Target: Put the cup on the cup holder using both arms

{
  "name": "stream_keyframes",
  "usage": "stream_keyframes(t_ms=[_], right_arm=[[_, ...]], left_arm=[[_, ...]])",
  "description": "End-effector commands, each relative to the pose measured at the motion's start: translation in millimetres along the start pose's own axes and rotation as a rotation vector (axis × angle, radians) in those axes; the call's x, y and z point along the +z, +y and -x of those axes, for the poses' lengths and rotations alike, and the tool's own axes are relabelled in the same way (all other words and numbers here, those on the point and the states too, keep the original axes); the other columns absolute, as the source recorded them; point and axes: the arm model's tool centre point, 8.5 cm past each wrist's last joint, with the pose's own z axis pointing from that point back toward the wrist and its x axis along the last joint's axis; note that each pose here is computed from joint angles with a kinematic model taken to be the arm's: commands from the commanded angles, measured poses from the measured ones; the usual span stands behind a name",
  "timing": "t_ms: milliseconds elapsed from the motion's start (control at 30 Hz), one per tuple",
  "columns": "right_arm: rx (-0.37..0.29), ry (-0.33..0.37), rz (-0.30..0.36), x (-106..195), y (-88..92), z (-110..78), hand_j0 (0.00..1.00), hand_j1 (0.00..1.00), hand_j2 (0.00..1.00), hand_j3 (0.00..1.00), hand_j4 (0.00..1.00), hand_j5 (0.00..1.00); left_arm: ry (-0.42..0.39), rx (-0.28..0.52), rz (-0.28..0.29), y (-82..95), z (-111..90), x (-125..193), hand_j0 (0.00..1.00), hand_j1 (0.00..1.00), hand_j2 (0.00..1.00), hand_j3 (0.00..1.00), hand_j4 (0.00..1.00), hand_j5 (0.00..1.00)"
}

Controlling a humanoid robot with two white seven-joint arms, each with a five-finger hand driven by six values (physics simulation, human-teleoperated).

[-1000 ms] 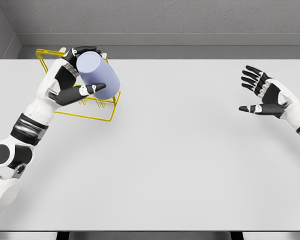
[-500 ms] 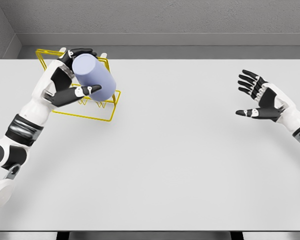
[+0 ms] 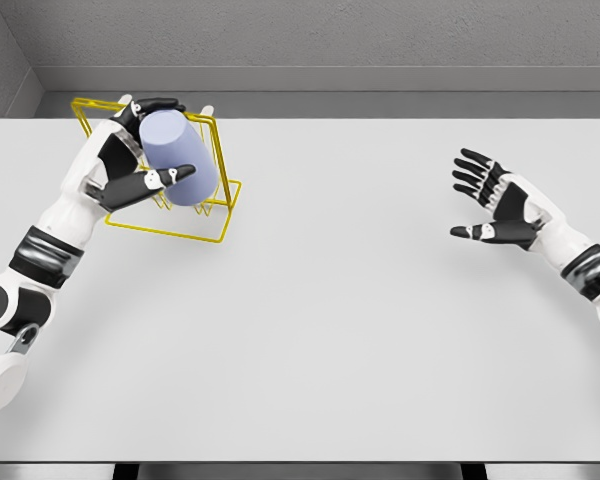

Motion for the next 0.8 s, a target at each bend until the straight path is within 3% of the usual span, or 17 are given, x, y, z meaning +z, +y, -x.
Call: stream_keyframes(t_ms=[0, 767], right_arm=[[-0.014, -0.005, -0.005, -3, 3.8, 1.6, 1.0, 1.0, 1.0, 1.0, 1.0, 1.0], [-0.012, 0.006, 0.016, -4, 0.0, 6.5, 1.0, 1.0, 1.0, 1.0, 1.0, 1.0]], left_arm=[[0.003, 0.001, -0.002, 1.0, 1, 0, 0.69, 0.69, 0.69, 0.69, 0.69, 0.69], [0.017, 0.004, -0.016, 3.9, 7, -2, 0.68, 0.68, 0.68, 0.68, 0.68, 0.68]])
